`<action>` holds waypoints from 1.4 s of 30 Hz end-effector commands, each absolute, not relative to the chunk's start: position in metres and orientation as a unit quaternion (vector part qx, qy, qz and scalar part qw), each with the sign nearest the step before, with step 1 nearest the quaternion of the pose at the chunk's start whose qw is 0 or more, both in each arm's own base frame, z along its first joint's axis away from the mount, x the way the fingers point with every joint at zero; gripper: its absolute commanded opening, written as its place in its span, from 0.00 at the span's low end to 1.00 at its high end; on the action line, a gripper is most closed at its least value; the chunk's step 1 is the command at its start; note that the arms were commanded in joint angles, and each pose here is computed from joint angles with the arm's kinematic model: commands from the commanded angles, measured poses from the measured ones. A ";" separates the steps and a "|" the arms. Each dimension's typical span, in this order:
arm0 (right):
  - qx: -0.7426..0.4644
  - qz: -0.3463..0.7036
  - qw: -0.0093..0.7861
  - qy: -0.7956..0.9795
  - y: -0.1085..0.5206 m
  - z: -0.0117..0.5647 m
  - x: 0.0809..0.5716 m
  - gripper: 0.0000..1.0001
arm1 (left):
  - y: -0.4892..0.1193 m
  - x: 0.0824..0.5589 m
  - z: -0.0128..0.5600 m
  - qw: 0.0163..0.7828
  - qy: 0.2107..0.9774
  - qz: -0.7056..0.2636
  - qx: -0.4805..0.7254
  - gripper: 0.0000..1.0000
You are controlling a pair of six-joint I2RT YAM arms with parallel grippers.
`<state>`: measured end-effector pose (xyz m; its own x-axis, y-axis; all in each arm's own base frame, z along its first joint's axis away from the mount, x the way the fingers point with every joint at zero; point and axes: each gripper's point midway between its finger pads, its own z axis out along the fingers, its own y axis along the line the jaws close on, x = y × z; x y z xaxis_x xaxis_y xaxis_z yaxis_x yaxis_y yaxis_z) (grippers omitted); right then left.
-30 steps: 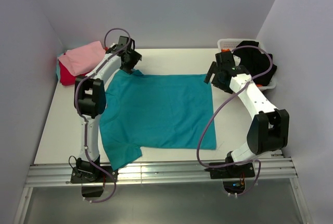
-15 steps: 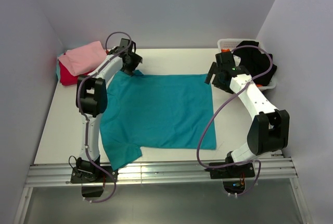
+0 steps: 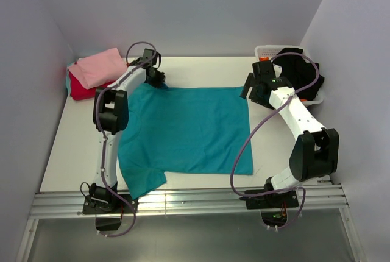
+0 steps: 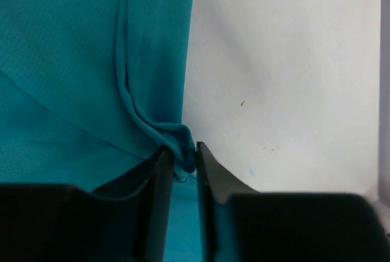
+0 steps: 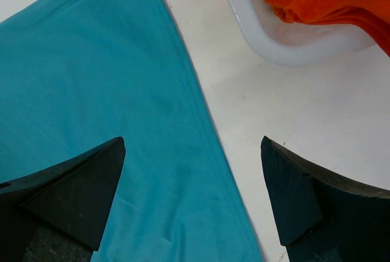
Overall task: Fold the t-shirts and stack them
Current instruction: Flatten out the tshirt
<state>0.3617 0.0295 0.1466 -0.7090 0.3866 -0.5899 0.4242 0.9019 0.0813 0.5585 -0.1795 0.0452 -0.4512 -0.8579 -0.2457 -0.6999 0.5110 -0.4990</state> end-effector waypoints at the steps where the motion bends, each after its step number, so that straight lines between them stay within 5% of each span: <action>1: 0.220 -0.044 0.323 0.919 0.024 0.150 0.365 0.99 | -0.188 0.574 0.065 0.257 0.826 -0.191 -0.464 0.24; 4: 0.220 -0.046 0.322 0.919 0.023 0.148 0.365 0.99 | -0.189 0.578 0.070 0.261 0.824 -0.196 -0.463 0.06; 7: 0.219 -0.049 0.322 0.920 0.022 0.146 0.365 0.99 | -0.191 0.583 0.073 0.266 0.823 -0.200 -0.461 0.00; 15: 0.218 -0.052 0.319 0.921 0.022 0.144 0.367 0.99 | -0.225 0.618 0.091 0.304 0.822 -0.261 -0.405 0.01; 17: 0.218 -0.052 0.318 0.921 0.022 0.145 0.369 0.99 | -0.239 0.623 0.095 0.314 0.828 -0.276 -0.374 0.18; 18: 0.217 -0.052 0.316 0.922 0.023 0.145 0.369 0.99 | -0.244 0.628 0.096 0.320 0.827 -0.281 -0.366 0.34; 19: 0.217 -0.052 0.316 0.922 0.023 0.145 0.370 0.99 | -0.246 0.629 0.096 0.324 0.828 -0.283 -0.360 0.84; 20: 0.218 -0.051 0.318 0.921 0.023 0.147 0.371 0.99 | -0.251 0.628 0.096 0.321 0.830 -0.289 -0.353 0.99; 32: 0.270 -0.079 0.374 0.884 0.002 0.191 0.358 0.99 | -0.179 0.594 0.201 0.427 0.821 -0.175 -0.337 1.00; 42: 0.225 0.063 0.357 0.904 0.065 0.210 0.301 0.98 | -0.097 0.430 0.166 0.324 0.862 0.002 -0.390 0.99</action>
<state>0.3300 0.0312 0.2147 -0.5692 0.4671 -0.6767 0.4441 0.8673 0.2251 0.4979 -0.1268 0.2119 -0.4008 -0.7023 -0.5883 -0.5600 0.6960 -0.4494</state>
